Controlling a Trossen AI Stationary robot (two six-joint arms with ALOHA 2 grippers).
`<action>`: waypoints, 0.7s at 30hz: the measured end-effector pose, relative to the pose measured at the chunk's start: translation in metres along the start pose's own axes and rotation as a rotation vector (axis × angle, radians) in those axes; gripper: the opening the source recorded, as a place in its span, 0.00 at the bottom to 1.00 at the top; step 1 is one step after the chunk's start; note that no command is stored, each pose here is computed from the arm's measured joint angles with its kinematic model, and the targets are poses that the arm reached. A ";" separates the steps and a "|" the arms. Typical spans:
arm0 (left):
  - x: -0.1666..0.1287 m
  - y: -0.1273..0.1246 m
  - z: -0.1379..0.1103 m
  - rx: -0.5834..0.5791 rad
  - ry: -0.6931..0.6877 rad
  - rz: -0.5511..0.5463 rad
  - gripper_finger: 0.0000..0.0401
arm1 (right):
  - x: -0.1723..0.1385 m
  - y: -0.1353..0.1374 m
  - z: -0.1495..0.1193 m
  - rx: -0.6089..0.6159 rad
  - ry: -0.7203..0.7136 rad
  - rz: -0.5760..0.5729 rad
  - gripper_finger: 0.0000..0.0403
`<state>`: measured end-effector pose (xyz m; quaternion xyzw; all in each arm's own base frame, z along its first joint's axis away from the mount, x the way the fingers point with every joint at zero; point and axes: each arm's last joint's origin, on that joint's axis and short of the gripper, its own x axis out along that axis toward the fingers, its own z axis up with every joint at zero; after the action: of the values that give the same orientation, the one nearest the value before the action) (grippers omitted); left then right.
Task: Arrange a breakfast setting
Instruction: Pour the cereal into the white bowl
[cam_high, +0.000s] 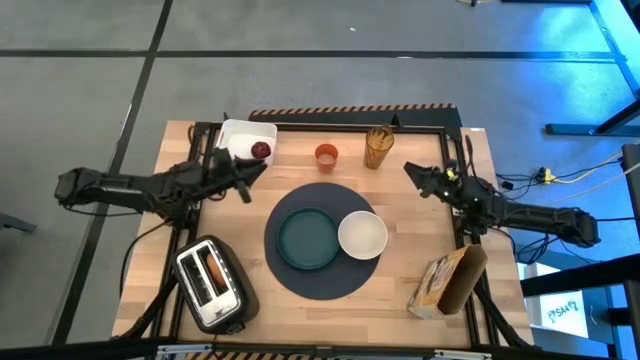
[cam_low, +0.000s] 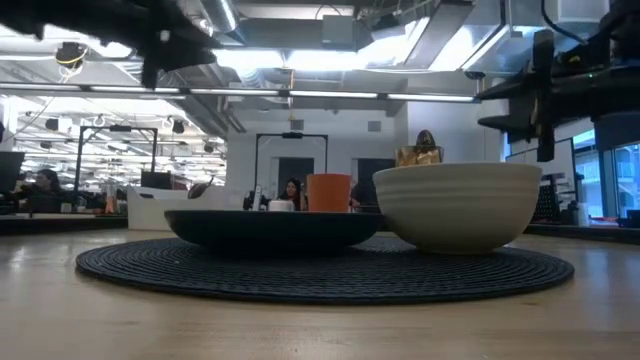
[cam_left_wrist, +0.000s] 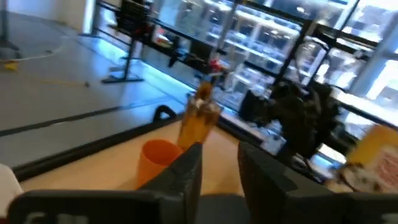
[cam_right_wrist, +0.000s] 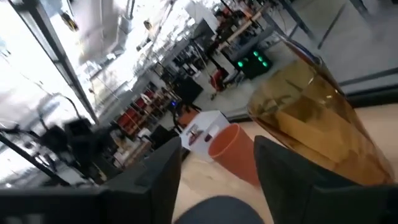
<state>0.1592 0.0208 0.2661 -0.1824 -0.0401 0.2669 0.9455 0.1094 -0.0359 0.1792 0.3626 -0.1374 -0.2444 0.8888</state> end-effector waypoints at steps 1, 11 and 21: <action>0.004 -0.004 0.005 -0.003 -0.009 0.006 0.28 | 0.001 0.003 0.003 -0.022 0.009 0.003 0.48; 0.035 -0.029 0.051 0.148 -0.039 -0.017 0.31 | 0.021 0.070 0.062 -0.319 0.162 -0.110 0.48; 0.053 -0.039 0.060 0.217 0.085 -0.216 0.31 | 0.050 0.146 0.123 -0.227 0.610 -0.539 0.47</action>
<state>0.2129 0.0369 0.3350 -0.0849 0.0099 0.1585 0.9836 0.1484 -0.0438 0.3724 0.3412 0.2594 -0.3634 0.8272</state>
